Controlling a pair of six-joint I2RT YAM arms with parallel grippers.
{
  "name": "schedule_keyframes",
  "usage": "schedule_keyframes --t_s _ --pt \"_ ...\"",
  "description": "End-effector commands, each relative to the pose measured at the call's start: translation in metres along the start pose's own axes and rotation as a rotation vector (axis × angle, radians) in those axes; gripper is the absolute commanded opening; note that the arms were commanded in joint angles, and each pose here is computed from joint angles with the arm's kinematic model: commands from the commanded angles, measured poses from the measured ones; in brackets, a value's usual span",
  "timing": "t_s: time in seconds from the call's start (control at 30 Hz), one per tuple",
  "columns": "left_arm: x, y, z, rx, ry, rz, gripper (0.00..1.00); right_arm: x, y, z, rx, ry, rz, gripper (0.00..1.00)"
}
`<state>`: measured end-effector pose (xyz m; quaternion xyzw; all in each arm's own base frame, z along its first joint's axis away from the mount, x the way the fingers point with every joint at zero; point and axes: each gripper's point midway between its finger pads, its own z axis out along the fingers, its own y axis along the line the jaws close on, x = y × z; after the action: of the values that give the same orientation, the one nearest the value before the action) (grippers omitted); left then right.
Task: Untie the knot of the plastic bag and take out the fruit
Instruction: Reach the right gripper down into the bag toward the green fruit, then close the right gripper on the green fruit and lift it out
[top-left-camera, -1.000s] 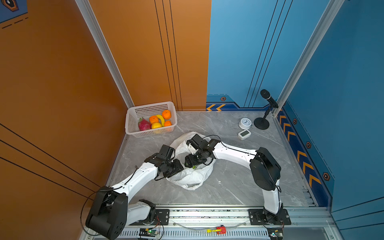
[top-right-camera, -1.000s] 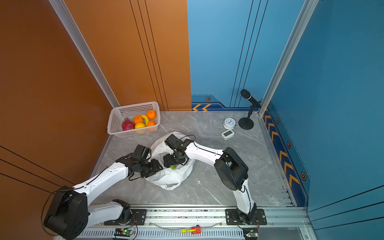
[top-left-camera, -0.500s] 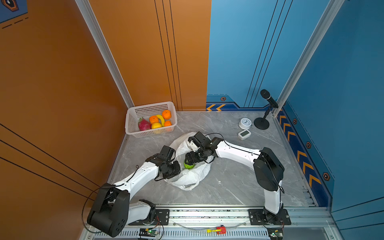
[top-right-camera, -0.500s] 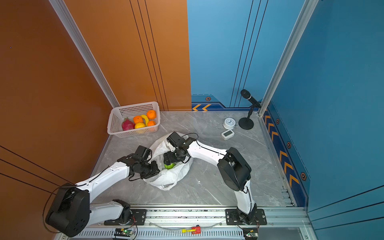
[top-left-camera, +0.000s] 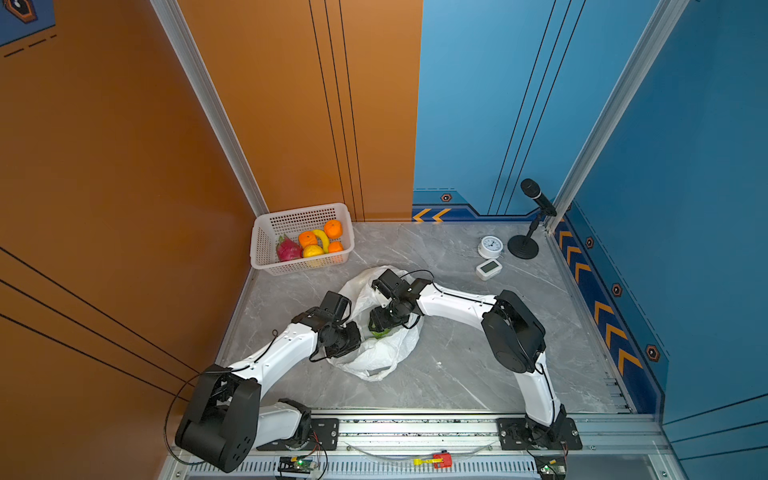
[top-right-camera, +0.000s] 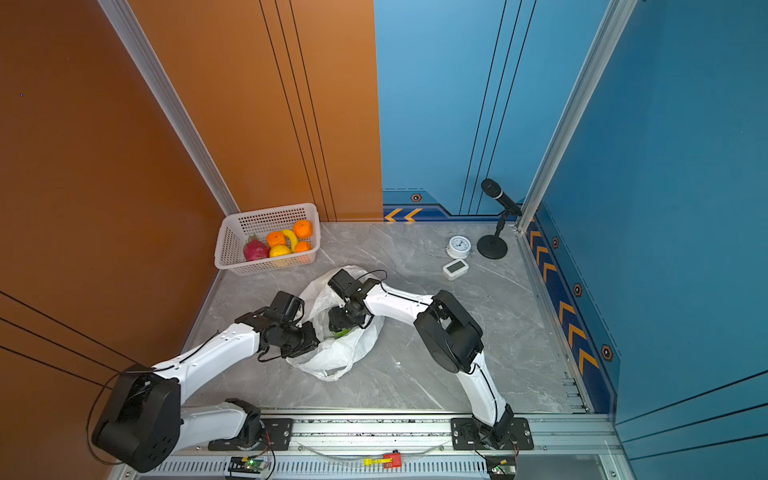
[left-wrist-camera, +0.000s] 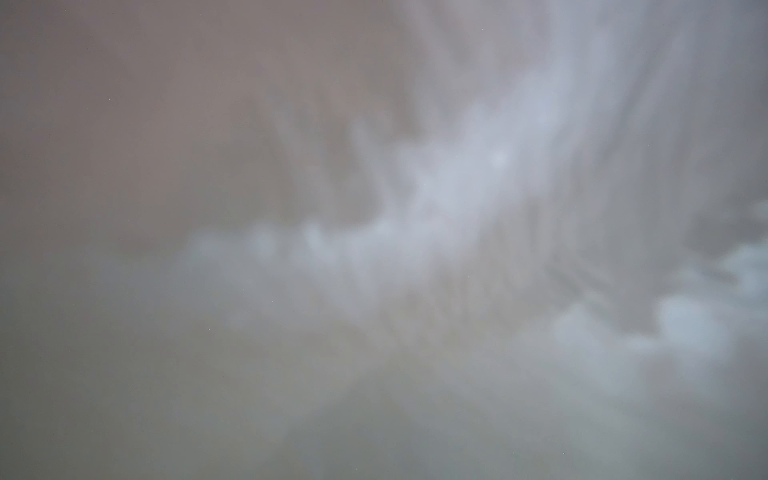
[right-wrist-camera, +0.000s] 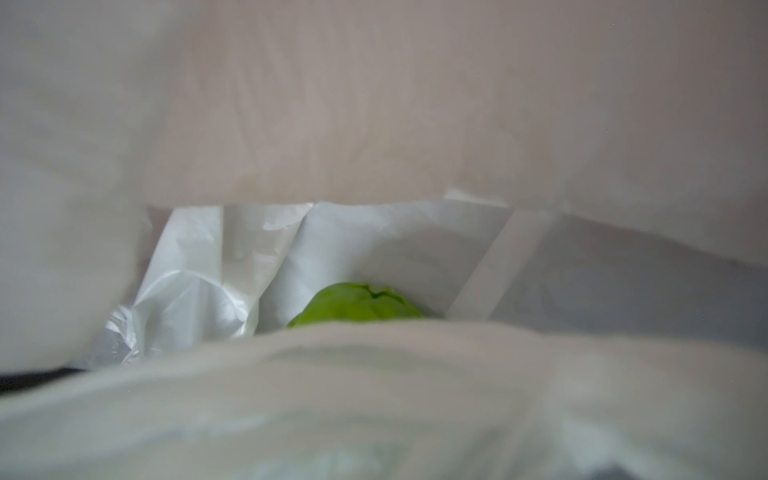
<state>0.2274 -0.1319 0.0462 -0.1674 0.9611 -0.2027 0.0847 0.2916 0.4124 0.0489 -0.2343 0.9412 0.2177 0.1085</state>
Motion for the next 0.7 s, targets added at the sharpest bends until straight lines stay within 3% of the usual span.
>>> schedule_keyframes --t_s 0.0,0.27,0.67 --pt "-0.008 0.003 -0.001 -0.025 -0.018 0.003 0.23 -0.008 0.004 -0.006 0.008 -0.030 -0.010 0.54" --pt "-0.025 -0.009 -0.005 -0.018 -0.049 0.017 0.23 -0.021 0.017 -0.038 -0.023 -0.100 -0.006 0.40" --pt "-0.041 -0.023 -0.012 -0.008 -0.069 0.048 0.24 -0.025 0.019 -0.078 -0.029 -0.185 0.023 0.39"
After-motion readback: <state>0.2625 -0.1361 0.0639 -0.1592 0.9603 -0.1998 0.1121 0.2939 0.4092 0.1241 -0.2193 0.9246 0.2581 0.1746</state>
